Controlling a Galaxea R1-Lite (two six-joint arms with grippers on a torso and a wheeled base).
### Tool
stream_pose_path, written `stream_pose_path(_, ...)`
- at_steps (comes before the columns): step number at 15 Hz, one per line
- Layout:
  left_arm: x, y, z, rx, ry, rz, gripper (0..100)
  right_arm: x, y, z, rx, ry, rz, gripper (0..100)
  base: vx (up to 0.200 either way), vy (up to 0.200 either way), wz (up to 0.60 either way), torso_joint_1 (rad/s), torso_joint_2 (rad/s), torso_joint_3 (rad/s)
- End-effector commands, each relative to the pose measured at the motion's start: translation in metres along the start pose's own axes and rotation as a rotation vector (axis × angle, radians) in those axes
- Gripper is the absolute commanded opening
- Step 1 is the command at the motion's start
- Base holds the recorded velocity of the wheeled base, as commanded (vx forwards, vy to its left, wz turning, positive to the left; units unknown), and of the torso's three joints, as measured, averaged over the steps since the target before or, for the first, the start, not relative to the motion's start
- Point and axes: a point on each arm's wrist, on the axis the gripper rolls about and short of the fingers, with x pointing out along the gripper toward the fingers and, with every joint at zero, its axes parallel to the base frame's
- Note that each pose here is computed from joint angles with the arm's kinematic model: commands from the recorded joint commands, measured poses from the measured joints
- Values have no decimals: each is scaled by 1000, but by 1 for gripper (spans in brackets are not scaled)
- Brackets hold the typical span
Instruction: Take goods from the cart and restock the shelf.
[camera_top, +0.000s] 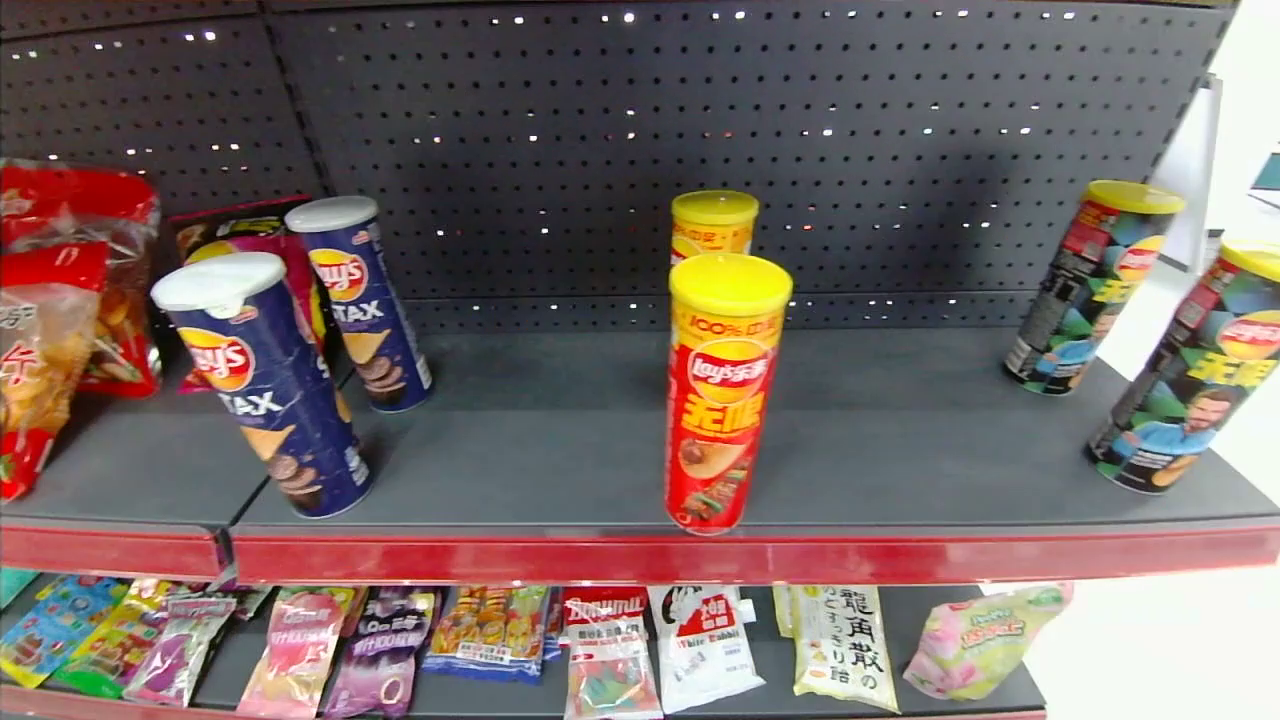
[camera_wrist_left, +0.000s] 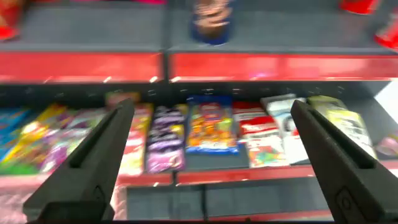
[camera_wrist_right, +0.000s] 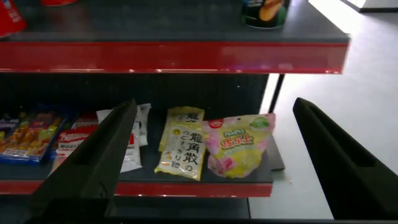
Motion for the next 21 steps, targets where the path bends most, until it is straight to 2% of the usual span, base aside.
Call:
stream_pose_path(1, -1, 0, -3, 4, -7, -8, 100, 0, 0, 0, -1, 2, 2, 100, 0, 0, 0, 0, 0, 0)
stream_pose_path(5, 0, 0, -6, 3, -6, -22, 100, 0, 1, 0, 9, 5, 42, 100, 0, 0, 0, 0, 0, 0)
stream_pose_path(6, 1, 0, -9, 8, 8, -47, 100, 0, 2, 0, 0, 9, 75, 100, 0, 0, 0, 0, 0, 0)
stream_pose_path(8, 4, 0, -17, 20, 38, -41, 100, 0, 2, 1, -17, 2, 81, 100, 0, 0, 0, 0, 0, 0)
stream_pose_path(9, 7, 0, -23, 25, 59, -40, 100, -2, 2, 15, 1, -48, 127, 100, 0, 0, 0, 0, 0, 0)
stream_pose_path(10, 9, 0, -27, 39, 68, -40, 100, 4, 3, 77, 114, -41, 233, 100, 0, 0, 0, 0, 0, 0)
stream_pose_path(11, 13, 0, -32, 62, 69, -40, 100, 22, 3, 125, 183, -28, 227, 100, 0, 0, 0, 0, 0, 0)
stream_pose_path(12, 17, -1, -37, 88, 57, -45, 100, 35, 3, 150, 156, -18, 261, 100, 0, 0, 0, 0, 0, 0)
stream_pose_path(13, 18, -1, -37, 89, 30, -54, 100, 48, 6, 154, 87, 21, 328, 100, 0, 0, 0, 0, 0, 0)
stream_pose_path(14, 19, -1, -37, 88, 23, -54, 100, 59, 8, 151, 40, 64, 383, 100, 0, 0, 0, 0, 0, 0)
stream_pose_path(15, 20, -1, -39, 78, 26, -38, 100, 84, 15, 141, 15, 188, 468, 100, 0, 0, 0, 0, 0, 0)
stream_pose_path(17, 21, 0, -39, 78, 2, -18, 100, 109, 27, 129, 7, 324, 551, 100, 0, 0, 0, 0, 0, 0)
stream_pose_path(21, 21, 0, -39, 86, -2, 8, 100, 159, 41, 117, -25, 507, 496, 100, 0, 0, 0, 0, 0, 0)
